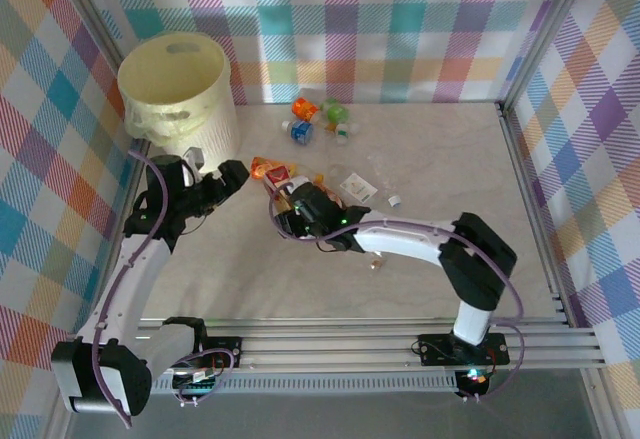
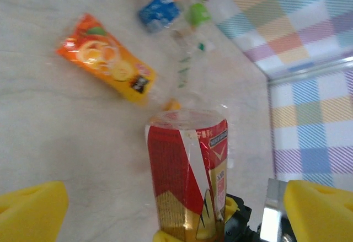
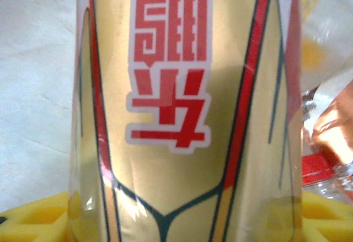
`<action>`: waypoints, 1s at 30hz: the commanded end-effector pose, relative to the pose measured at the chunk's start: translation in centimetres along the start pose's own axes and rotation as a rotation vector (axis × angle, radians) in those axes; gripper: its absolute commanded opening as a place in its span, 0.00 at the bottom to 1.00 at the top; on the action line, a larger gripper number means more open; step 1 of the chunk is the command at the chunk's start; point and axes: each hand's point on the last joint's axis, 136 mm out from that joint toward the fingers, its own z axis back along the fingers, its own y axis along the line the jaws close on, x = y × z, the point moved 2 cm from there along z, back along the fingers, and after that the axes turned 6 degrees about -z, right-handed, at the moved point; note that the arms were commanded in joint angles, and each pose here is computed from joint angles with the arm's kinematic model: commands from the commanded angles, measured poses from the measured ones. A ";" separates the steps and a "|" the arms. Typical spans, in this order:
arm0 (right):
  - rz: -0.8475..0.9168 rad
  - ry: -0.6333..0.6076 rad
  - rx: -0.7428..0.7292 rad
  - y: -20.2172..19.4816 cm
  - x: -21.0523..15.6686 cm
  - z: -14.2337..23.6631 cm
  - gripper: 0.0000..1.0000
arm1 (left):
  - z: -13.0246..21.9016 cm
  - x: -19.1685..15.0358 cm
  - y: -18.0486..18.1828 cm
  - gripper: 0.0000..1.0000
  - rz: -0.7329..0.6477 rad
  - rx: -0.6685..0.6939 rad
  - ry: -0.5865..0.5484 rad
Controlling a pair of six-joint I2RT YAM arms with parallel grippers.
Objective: Put the plastic bottles in the bin
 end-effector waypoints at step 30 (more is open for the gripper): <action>0.077 -0.167 0.352 3.1 4.8 7.8 0.65 | -5.4 -1.8 -9.8 0.56 -0.123 -0.243 0.094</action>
